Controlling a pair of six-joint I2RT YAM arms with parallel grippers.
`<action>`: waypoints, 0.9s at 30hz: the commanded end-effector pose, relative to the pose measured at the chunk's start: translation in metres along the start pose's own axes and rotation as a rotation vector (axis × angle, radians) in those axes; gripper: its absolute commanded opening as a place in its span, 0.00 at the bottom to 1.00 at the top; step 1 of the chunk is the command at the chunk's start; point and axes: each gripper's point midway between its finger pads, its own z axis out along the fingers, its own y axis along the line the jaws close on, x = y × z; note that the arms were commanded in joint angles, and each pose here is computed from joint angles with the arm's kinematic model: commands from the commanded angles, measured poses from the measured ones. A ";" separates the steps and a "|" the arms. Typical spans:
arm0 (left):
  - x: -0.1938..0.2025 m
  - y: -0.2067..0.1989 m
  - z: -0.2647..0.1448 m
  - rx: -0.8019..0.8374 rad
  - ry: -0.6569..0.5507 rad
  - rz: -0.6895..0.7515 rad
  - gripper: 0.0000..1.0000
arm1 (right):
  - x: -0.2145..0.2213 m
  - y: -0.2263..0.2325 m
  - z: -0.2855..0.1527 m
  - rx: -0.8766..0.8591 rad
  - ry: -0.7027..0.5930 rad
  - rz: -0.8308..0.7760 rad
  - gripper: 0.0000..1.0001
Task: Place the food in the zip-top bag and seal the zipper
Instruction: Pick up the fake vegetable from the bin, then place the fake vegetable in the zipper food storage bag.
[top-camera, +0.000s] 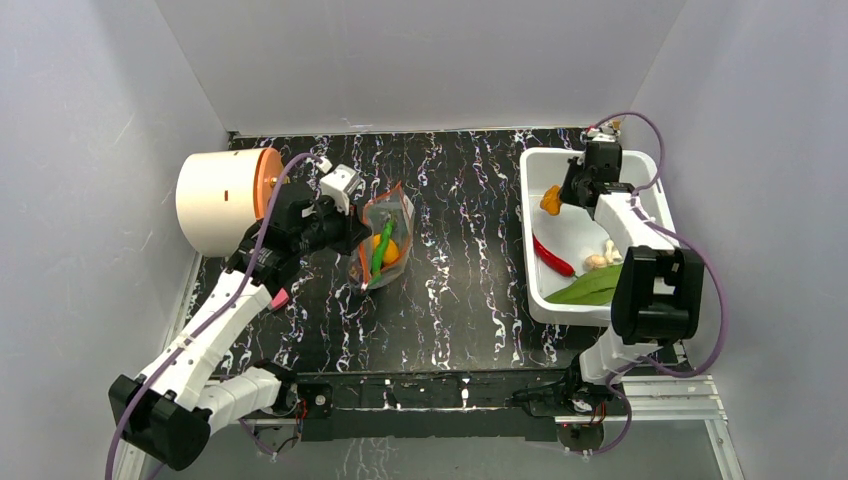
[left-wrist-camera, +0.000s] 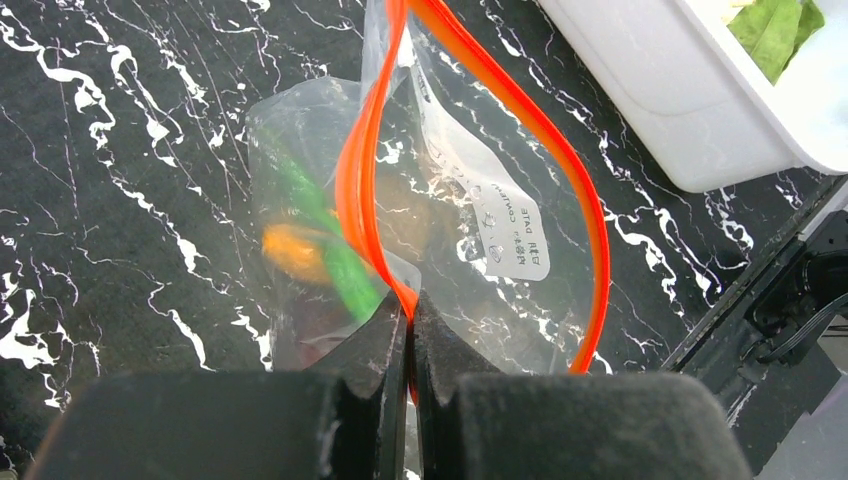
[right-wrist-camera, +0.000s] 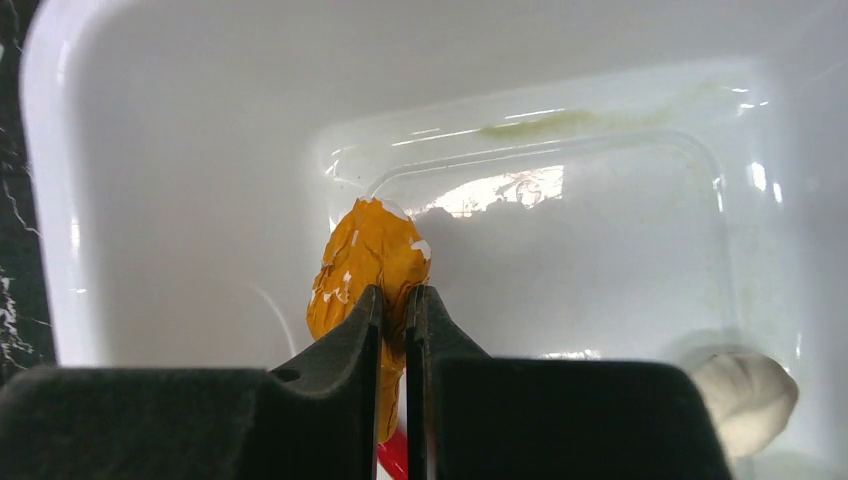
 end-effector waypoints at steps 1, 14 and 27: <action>-0.023 -0.007 -0.010 0.011 -0.090 0.011 0.00 | -0.026 -0.007 -0.032 0.072 -0.092 0.054 0.00; -0.030 -0.013 -0.020 0.012 -0.115 -0.060 0.00 | -0.072 0.046 -0.120 -0.004 -0.245 0.077 0.00; -0.045 -0.012 -0.025 -0.018 -0.125 -0.140 0.00 | -0.080 0.166 -0.212 -0.353 -0.348 0.008 0.00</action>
